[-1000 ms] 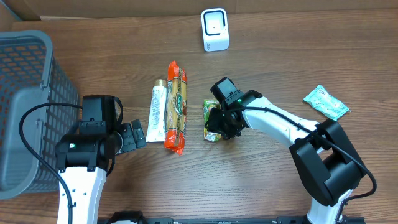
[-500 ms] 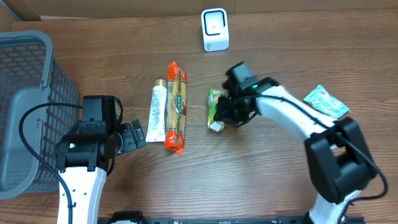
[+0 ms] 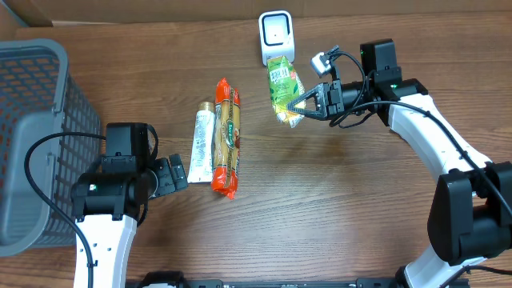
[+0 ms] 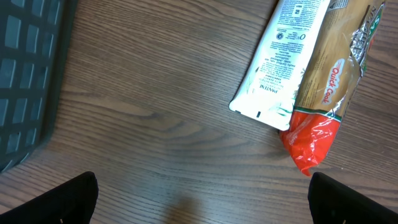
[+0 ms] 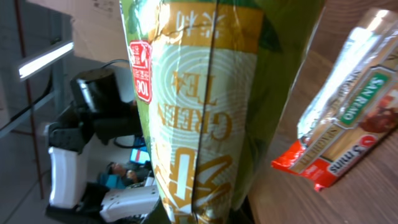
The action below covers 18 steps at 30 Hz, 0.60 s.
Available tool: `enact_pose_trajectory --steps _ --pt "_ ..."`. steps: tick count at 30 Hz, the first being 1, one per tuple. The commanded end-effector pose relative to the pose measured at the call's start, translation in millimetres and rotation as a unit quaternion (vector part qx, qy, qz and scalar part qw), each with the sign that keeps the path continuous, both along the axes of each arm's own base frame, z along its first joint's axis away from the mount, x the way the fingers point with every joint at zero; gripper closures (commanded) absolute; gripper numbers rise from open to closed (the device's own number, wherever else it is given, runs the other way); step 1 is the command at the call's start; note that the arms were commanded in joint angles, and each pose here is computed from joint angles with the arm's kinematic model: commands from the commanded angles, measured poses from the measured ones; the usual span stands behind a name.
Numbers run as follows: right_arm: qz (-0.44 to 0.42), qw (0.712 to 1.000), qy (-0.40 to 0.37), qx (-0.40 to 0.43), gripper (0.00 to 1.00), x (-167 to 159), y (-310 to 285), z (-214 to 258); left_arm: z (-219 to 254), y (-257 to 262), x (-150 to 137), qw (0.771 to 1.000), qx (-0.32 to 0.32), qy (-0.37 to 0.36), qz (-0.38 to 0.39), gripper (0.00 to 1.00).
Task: Scan the item barcode
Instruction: 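Hold the juice carton up to the white scanner with right gripper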
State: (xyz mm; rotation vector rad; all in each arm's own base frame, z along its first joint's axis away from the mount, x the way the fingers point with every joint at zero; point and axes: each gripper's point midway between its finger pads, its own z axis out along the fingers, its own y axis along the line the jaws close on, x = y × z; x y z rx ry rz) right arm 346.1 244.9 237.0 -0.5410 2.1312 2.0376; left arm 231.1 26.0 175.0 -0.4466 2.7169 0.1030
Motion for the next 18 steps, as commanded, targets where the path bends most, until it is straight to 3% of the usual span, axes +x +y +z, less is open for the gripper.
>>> enact_pose_trajectory --steps 1,14,18 --pt "0.031 0.997 -0.052 0.052 0.96 -13.2 -6.3 44.0 -0.2 2.1 0.8 1.0 0.004 0.0 0.007 0.0" --pt "-0.017 0.997 -0.071 0.008 0.96 6.5 -9.1 30.9 -0.2 2.1 0.8 1.0 0.004 0.0 0.007 0.01" --pt "-0.147 0.973 -0.055 -0.171 0.96 46.0 -13.3 -30.1 -0.1 2.1 0.8 1.0 0.004 -0.001 0.007 0.0"
